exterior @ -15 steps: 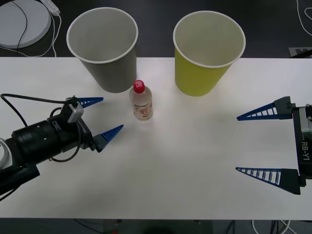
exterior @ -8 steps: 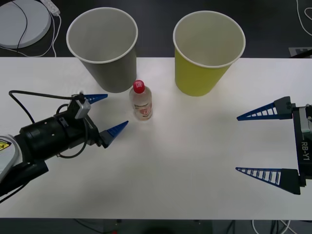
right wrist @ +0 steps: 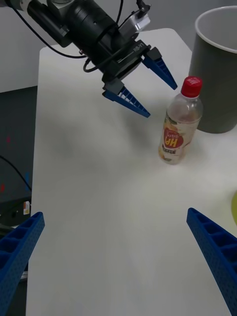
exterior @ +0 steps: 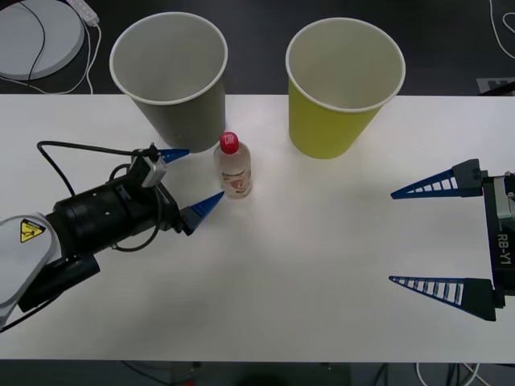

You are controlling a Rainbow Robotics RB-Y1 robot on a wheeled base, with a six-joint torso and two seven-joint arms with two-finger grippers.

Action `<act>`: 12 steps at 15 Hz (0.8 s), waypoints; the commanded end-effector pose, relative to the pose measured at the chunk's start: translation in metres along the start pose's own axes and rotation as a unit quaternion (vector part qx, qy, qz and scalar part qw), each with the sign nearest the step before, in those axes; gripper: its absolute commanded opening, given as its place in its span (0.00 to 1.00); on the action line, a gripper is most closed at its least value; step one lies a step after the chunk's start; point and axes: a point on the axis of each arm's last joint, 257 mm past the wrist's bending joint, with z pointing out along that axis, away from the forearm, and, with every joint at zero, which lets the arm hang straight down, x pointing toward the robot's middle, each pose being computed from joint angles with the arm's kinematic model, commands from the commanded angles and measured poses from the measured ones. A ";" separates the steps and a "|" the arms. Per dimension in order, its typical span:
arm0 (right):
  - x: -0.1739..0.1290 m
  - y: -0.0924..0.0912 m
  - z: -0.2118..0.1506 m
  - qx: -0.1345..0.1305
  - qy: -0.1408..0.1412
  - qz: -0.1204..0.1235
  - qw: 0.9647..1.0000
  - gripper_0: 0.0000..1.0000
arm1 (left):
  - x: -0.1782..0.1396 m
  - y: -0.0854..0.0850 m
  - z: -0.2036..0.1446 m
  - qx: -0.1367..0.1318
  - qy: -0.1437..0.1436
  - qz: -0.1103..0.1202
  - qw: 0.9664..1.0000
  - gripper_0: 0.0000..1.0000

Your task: Put the can into the green bin and the plastic bottle into the gray bin

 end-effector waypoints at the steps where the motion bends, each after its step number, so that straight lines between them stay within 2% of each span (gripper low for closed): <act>1: 0.000 0.000 0.000 0.000 0.000 0.000 1.000 1.00 | -0.002 0.001 0.009 0.004 0.003 0.014 1.000 1.00; 5: 0.000 0.000 0.000 0.000 0.000 0.000 1.000 1.00 | -0.006 -0.002 0.023 0.011 0.005 0.024 1.000 1.00; 12: 0.000 0.000 0.000 0.000 0.000 0.000 1.000 1.00 | -0.014 -0.010 0.044 0.015 -0.003 0.023 1.000 1.00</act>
